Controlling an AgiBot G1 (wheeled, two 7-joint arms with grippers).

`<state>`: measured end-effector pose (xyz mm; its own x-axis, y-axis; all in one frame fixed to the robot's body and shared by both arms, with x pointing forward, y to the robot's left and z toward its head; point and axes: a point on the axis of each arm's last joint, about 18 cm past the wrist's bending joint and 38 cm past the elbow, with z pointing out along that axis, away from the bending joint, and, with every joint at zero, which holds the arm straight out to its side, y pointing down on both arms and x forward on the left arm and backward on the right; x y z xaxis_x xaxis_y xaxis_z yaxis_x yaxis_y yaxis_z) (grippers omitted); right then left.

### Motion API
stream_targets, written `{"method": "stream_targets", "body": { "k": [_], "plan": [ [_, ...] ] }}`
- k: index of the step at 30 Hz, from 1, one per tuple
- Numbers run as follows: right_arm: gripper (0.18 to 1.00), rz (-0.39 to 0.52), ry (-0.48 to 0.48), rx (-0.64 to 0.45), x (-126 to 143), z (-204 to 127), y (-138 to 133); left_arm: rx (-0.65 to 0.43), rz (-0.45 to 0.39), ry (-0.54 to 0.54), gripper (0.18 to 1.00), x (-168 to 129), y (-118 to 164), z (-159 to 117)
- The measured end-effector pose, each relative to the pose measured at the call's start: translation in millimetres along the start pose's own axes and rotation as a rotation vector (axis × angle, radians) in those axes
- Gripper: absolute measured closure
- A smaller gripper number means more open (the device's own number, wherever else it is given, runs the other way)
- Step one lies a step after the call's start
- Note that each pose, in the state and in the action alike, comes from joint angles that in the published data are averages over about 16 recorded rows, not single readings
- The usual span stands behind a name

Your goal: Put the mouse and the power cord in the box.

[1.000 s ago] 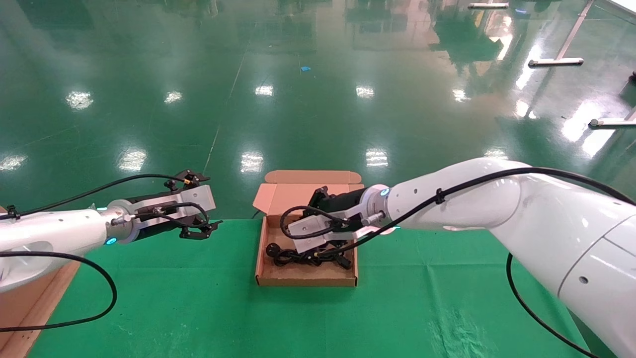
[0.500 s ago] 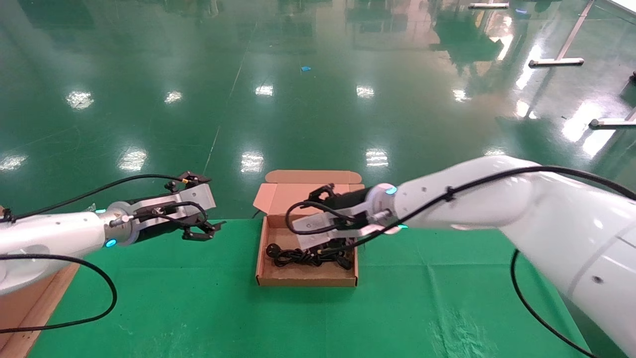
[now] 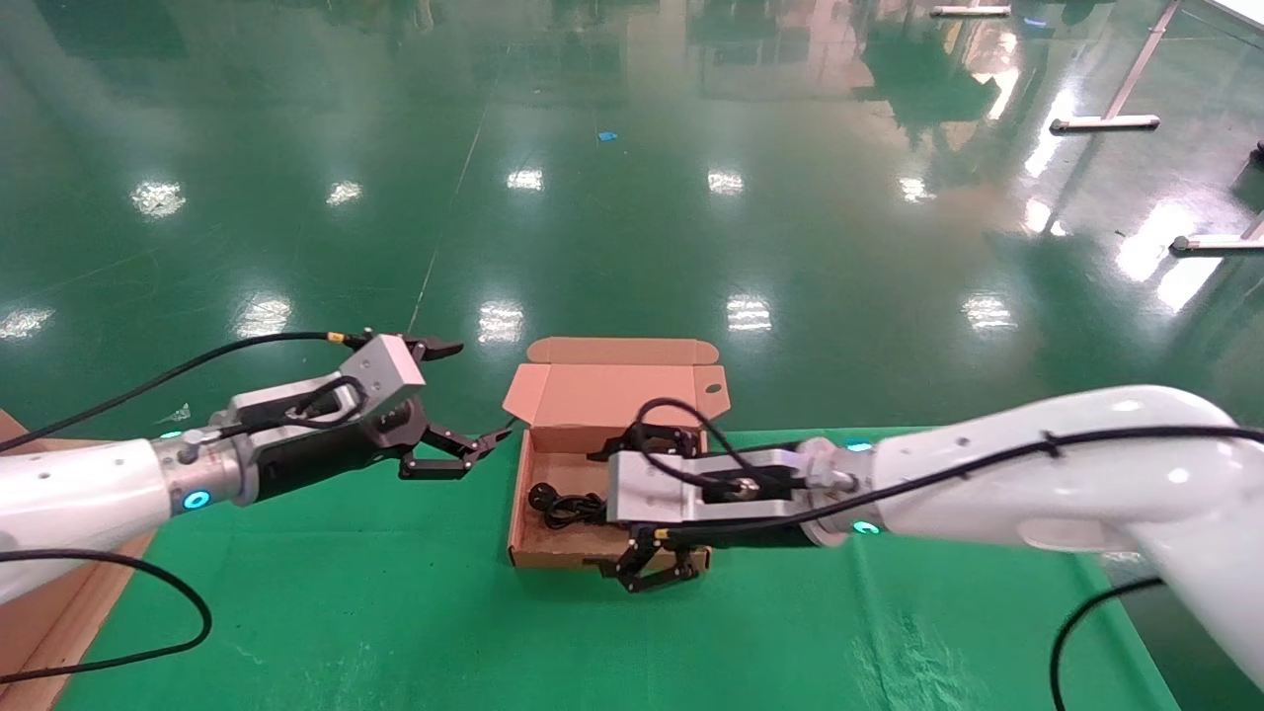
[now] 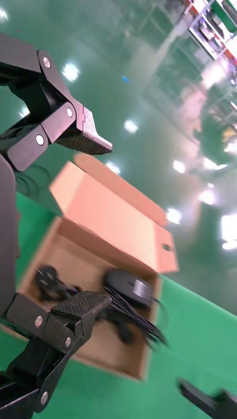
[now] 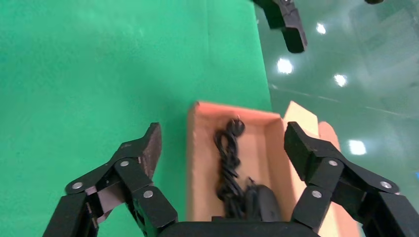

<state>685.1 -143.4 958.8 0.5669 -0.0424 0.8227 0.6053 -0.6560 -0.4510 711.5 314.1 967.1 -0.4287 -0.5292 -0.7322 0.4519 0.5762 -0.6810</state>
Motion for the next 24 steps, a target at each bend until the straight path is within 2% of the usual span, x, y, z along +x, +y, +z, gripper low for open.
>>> {"method": "stream_targets", "body": {
  "k": [7,13,24],
  "plan": [
    [0.264,0.160,0.001,0.119,-15,-31,1,0.121,-0.097,0.049,0.184,9,-21,-22],
    [0.207,0.271,0.003,0.216,-26,-63,0,0.214,-0.164,0.105,0.184,18,-41,-44],
    [0.179,0.411,0.000,0.373,-45,-129,-7,0.345,-0.250,0.244,0.184,39,-78,-92]
  ]
}}
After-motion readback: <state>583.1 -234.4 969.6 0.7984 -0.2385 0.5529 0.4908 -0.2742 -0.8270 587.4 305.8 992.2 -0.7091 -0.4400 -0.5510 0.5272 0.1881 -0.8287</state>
